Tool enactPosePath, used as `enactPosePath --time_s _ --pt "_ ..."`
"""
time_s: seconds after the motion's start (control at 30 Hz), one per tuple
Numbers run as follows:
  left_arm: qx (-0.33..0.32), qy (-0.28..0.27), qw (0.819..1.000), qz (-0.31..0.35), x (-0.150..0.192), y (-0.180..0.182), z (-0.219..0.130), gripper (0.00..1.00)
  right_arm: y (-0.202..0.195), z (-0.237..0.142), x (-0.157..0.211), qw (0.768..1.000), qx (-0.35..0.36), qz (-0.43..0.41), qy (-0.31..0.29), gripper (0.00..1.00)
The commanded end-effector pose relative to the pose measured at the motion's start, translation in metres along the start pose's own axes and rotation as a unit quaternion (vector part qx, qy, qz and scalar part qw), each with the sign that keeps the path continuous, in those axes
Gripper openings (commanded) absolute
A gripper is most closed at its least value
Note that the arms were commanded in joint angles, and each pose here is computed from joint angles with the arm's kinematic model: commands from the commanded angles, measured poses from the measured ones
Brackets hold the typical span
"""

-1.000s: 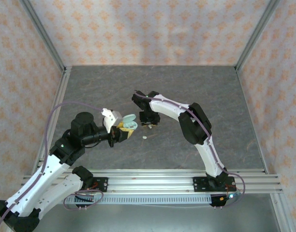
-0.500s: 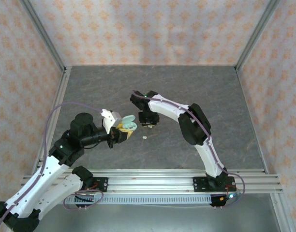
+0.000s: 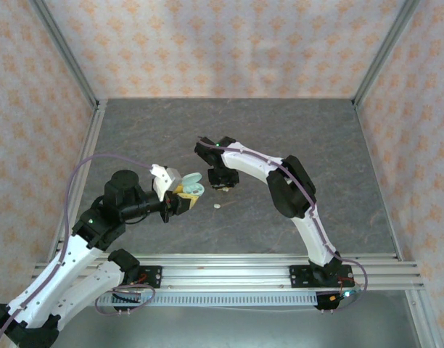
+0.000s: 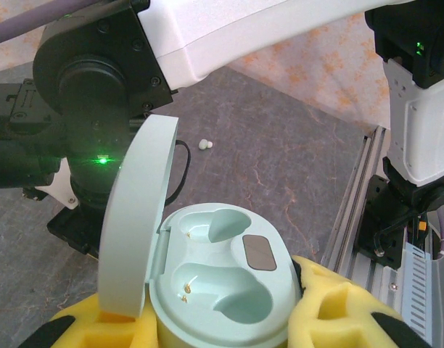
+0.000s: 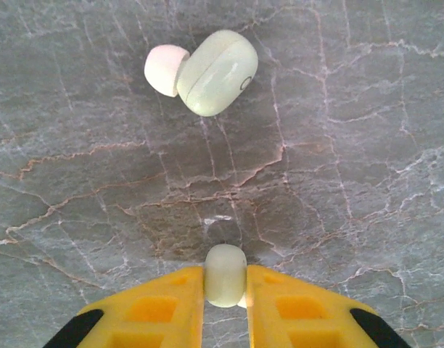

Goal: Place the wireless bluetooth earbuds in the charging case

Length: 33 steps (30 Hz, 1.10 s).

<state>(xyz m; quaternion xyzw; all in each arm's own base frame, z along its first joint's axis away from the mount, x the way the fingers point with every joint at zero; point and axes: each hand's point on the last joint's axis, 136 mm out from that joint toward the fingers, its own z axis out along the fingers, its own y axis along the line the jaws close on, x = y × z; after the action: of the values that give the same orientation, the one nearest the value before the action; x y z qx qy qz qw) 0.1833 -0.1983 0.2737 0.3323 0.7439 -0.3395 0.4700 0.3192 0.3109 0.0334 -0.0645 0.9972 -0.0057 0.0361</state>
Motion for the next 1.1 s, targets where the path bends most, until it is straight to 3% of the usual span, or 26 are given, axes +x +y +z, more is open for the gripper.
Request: enactPosePath --time_s 0.0,0.3,0.53,0.83,1.07 --pt "-0.003 -0.023 1.0 0.011 -0.015 -0.003 -0.008 0.0 -0.005 0.001 -0.004 1.0 0.026 -0.014 -0.004 0.23" --pt "-0.005 -0.028 1.0 0.006 -0.016 -0.003 -0.01 0.0 -0.009 0.006 -0.005 0.999 0.032 -0.023 0.001 0.24" --pt "-0.008 -0.045 0.999 0.008 -0.02 0.0 -0.008 0.0 -0.012 -0.01 -0.01 1.0 0.014 -0.016 -0.02 0.17" --pt "-0.027 -0.084 0.995 0.044 -0.03 0.008 -0.004 0.0 -0.025 -0.078 -0.007 0.992 -0.087 0.033 -0.079 0.13" --pt "-0.028 -0.078 0.993 0.082 -0.029 0.009 0.0 0.0 -0.023 -0.162 0.013 0.967 -0.204 0.035 -0.151 0.13"
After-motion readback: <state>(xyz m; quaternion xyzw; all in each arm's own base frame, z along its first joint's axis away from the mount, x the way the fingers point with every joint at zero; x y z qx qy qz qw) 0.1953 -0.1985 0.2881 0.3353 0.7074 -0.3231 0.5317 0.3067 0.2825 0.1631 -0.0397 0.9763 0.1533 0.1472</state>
